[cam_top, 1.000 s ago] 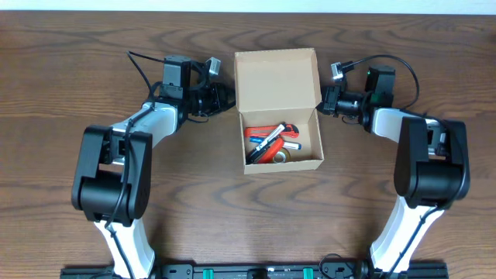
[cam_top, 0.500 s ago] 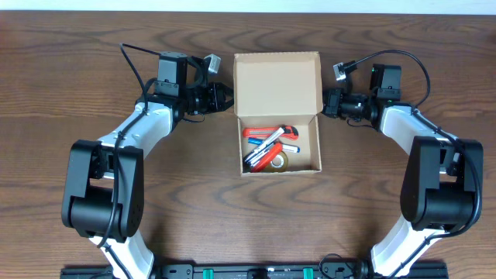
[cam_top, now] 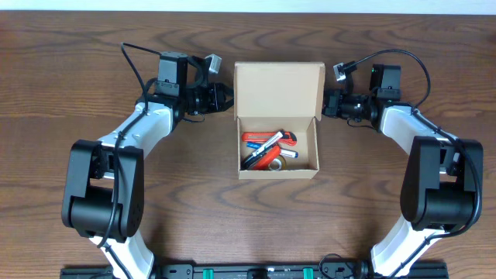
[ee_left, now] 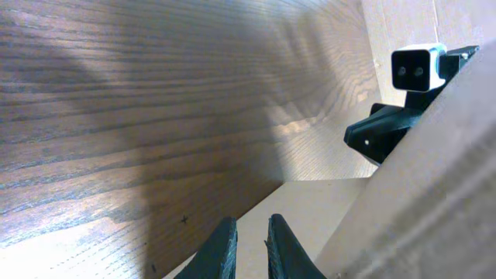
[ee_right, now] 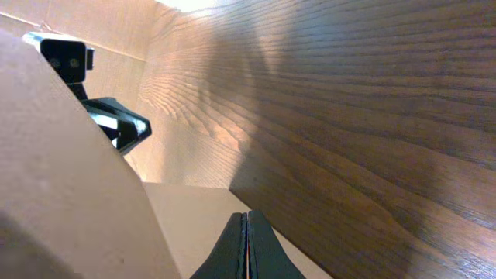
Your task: Pack container
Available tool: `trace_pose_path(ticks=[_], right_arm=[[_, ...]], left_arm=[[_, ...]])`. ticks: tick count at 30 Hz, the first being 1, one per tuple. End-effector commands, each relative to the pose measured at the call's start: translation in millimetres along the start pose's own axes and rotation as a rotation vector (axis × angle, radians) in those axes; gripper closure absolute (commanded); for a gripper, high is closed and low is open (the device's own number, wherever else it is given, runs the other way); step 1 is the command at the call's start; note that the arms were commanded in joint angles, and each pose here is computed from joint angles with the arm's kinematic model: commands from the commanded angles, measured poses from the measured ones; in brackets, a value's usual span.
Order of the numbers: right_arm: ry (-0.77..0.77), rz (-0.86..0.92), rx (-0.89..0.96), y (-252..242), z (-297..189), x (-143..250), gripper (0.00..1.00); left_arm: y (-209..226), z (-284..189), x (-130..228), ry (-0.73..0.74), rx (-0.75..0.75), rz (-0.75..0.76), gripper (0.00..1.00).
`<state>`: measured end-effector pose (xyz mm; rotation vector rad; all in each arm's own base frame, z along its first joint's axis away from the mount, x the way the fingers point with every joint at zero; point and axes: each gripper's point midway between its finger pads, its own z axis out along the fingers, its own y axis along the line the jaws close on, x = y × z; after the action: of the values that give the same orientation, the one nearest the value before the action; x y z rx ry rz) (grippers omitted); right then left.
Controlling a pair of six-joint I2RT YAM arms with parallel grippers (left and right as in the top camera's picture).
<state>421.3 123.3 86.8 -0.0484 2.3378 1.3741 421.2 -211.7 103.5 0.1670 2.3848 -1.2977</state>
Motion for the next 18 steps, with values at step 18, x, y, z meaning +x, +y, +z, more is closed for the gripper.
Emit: trace_pose_path(ticks=[18], right_arm=[[0.039, -0.075, 0.081, 6, -6, -3, 0.99]], left_arm=[[-10, -13, -4, -0.009, -0.071, 0.12, 0.85]])
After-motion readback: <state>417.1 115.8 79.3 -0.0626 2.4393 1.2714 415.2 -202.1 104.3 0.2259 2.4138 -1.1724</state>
